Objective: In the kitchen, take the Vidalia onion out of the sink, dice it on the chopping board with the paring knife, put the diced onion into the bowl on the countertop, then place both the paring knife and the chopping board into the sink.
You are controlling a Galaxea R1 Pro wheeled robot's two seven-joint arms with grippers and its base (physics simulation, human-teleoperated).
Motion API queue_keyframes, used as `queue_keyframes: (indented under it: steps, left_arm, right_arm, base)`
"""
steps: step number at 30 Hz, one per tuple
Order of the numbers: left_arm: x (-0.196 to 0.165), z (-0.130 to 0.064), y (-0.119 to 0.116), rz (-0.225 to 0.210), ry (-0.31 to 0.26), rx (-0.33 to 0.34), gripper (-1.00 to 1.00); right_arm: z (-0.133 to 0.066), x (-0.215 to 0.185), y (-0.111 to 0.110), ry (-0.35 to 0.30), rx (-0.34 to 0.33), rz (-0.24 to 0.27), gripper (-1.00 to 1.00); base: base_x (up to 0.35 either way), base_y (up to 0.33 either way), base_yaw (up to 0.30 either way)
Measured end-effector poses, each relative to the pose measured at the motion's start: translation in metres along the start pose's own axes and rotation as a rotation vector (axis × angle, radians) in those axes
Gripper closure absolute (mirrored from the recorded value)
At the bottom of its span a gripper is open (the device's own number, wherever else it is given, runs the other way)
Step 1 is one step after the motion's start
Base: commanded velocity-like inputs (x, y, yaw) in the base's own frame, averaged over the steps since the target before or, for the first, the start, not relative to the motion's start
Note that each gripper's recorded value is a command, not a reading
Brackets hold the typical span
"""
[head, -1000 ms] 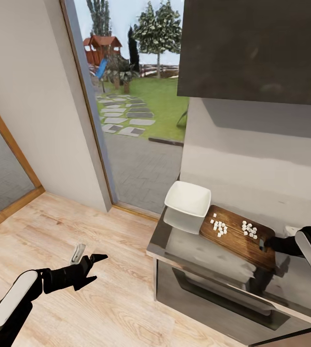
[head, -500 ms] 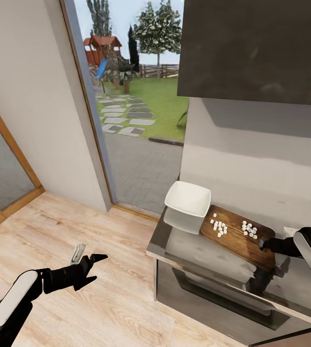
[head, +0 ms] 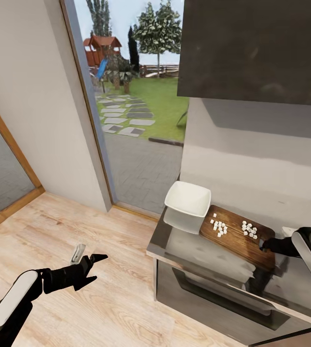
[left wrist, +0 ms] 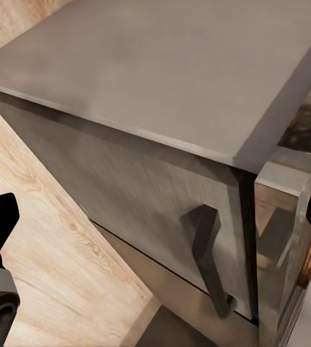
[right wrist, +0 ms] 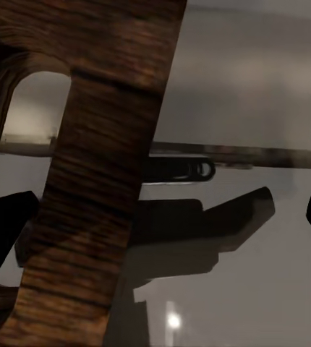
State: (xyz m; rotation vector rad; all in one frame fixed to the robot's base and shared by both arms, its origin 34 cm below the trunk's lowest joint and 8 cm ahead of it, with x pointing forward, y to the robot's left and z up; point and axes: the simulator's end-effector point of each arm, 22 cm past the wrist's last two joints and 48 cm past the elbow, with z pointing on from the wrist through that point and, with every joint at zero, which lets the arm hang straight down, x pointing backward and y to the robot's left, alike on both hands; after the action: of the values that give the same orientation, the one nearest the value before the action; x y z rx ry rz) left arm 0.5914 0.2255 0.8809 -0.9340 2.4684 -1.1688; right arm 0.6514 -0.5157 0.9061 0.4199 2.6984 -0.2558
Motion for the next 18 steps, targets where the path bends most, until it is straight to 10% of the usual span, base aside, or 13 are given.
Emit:
queue_keyframes:
  steps: [8,9,18]
  left_arm:
    - [0.000,0.000,0.000,0.000,0.001,0.000,-1.00]
    - [0.000,0.000,0.000,0.000,0.000,0.000,-1.00]
    - [0.000,0.000,0.000,0.000,0.000,0.000,-1.00]
  right_arm:
    - [0.000,0.000,0.009,-0.004,-0.007,-0.006,-1.00]
    - [0.000,0.000,0.009,-0.004,-0.008,-0.006,1.00]
    - [0.001,0.001,0.013,0.000,-0.027,0.003,1.00]
  base:
    - [0.000,0.000,0.000]
    - [0.000,0.000,0.000]
    - [0.000,0.000,0.000]
